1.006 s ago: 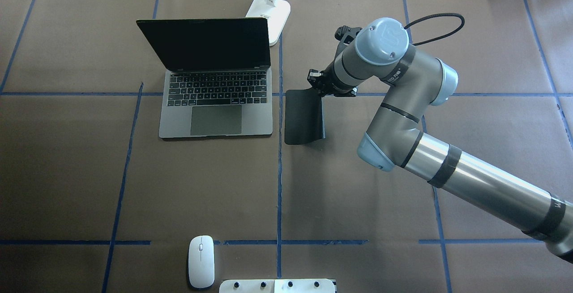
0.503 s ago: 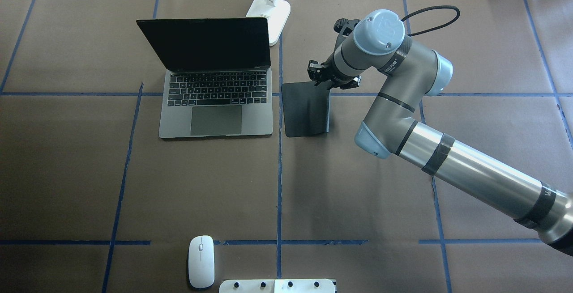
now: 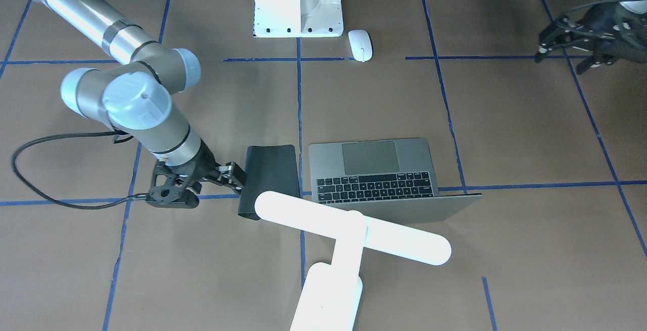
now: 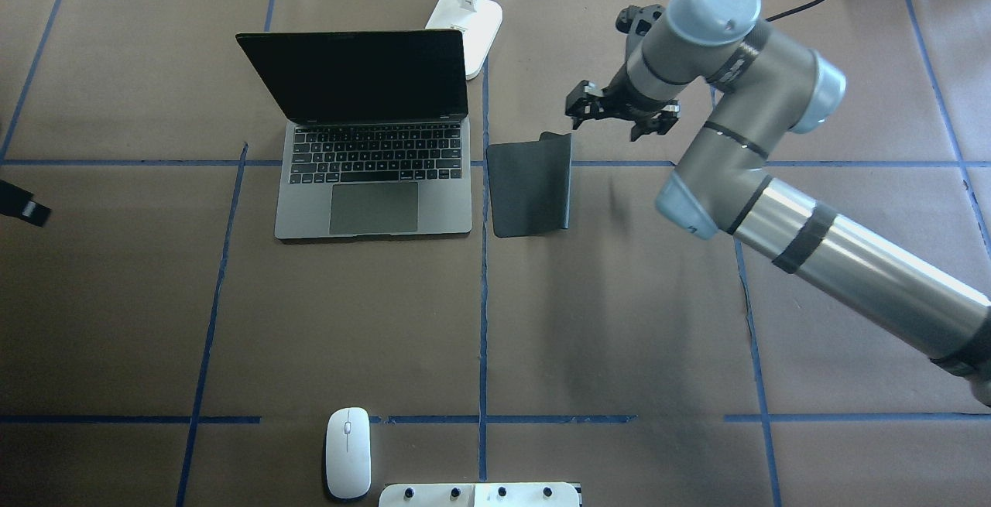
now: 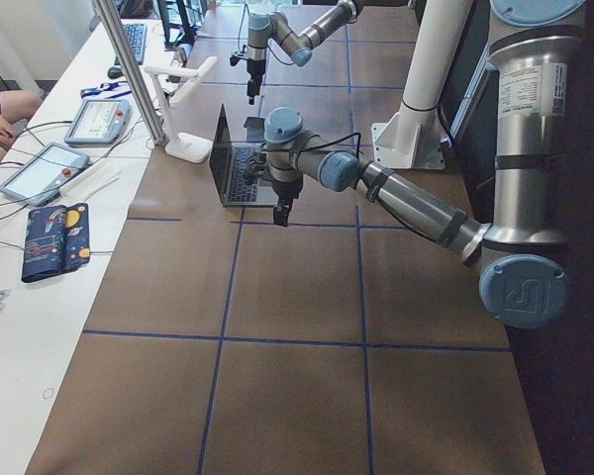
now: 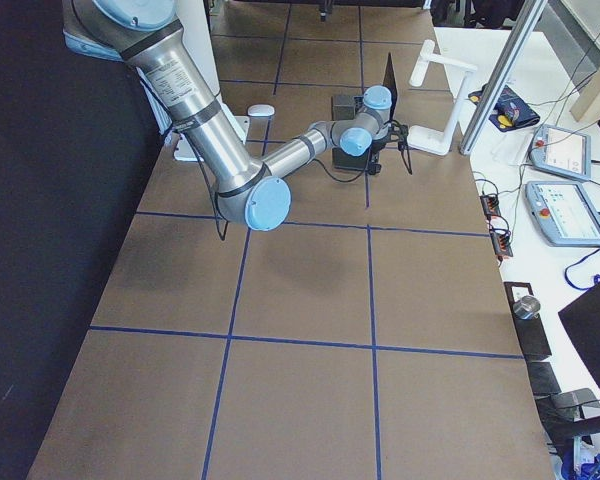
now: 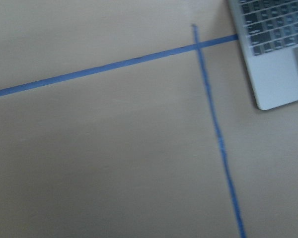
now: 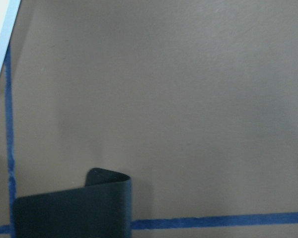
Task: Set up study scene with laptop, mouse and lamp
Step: 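Release the mouse pad and raise the right gripper away, then lower the left gripper over the white mouse and grasp it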
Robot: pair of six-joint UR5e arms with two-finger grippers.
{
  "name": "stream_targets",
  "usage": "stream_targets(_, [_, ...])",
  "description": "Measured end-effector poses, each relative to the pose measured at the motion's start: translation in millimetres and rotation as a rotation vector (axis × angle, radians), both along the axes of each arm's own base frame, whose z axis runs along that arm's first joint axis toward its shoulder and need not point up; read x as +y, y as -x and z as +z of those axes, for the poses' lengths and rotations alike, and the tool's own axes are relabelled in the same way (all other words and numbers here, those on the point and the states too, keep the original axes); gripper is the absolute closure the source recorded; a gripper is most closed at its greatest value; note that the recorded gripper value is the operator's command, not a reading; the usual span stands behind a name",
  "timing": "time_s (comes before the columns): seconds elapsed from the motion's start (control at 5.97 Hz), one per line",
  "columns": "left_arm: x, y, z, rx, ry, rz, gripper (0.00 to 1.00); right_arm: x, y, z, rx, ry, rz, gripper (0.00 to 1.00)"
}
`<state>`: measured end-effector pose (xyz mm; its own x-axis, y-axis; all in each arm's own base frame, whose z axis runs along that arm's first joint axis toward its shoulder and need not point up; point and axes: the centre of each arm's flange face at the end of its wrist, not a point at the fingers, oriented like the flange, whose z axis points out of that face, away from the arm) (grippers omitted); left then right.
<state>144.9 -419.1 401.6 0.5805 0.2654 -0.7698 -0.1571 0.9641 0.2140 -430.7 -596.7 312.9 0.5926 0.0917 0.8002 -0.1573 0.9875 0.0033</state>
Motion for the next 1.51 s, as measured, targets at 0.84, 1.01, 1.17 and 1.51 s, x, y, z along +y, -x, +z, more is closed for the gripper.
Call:
stream_targets(0.84, [125.1, -198.5, -83.5, -0.047, 0.09, -0.108, 0.0, 83.8, -256.7, 131.6, 0.262, -0.223, -0.314, 0.0])
stream_targets(1.01, [155.8, -235.2, -96.4, -0.041, 0.096, -0.135, 0.0, 121.1, -317.6, 174.1, 0.284, -0.255, -0.376, 0.0])
stream_targets(1.17, [180.4, -261.1, -109.0, -0.023, 0.103, -0.137, 0.0, 156.3, -374.9, 212.8, 0.272, -0.271, -0.421, 0.0])
stream_targets(1.51, [203.0, -297.4, -119.3, -0.011, 0.108, -0.107, 0.0, 215.9, -471.0, 286.0, 0.249, -0.294, -0.455, 0.0])
